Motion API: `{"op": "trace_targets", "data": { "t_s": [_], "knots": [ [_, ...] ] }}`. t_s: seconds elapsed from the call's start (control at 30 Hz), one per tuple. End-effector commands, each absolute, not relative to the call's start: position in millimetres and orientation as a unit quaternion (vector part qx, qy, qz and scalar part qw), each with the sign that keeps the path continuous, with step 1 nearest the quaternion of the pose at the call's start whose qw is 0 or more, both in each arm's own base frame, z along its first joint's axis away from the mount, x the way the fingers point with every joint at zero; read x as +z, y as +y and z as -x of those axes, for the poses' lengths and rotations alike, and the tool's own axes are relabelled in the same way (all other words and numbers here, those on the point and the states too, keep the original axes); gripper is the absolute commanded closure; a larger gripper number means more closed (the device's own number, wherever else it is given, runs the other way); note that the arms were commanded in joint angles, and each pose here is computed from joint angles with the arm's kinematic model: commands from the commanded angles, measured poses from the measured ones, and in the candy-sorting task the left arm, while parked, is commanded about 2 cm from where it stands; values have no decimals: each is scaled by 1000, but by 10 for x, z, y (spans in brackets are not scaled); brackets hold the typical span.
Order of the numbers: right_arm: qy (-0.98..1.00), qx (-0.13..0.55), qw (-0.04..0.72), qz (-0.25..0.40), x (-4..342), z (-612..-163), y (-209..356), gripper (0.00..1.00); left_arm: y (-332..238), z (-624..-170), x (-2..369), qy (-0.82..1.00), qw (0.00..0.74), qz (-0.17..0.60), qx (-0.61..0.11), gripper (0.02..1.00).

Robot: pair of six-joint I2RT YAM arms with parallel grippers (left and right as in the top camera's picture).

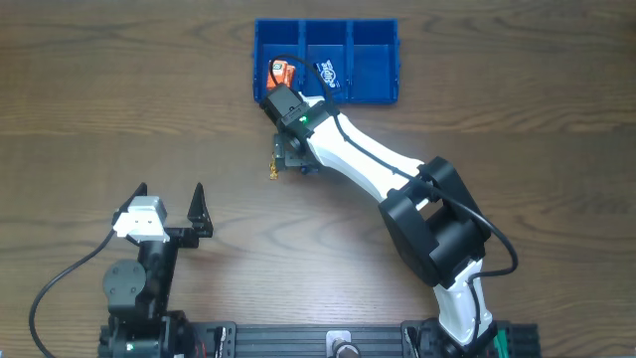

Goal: Sort Candies Into Trays

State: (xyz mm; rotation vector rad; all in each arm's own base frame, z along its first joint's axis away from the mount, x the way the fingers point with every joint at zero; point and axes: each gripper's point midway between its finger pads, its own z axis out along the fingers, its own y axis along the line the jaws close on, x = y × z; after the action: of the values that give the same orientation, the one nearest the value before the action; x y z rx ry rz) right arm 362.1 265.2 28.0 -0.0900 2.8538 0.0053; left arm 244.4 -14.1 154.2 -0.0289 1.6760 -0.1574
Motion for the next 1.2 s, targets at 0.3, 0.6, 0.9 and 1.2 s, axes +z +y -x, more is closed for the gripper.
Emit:
{"op": "trace_targets", "data": {
  "t_s": [0.3,0.6,0.9,1.2],
  "knots": [
    [992,-13,124,15,8,-3583,2627,443,-177,-2433,1382,758,648,5,-76,20],
    [990,-5,138,14,55,-3656,2661,796,-177,-2433,1382,758,648,5,-76,20],
    [945,-20,327,19,1663,-4221,2495,822,-177,-2433,1381,758,648,5,-76,23],
    [892,-6,451,13,2378,-5016,2310,822,-177,-2433,1382,758,648,5,-76,23]
  ]
}}
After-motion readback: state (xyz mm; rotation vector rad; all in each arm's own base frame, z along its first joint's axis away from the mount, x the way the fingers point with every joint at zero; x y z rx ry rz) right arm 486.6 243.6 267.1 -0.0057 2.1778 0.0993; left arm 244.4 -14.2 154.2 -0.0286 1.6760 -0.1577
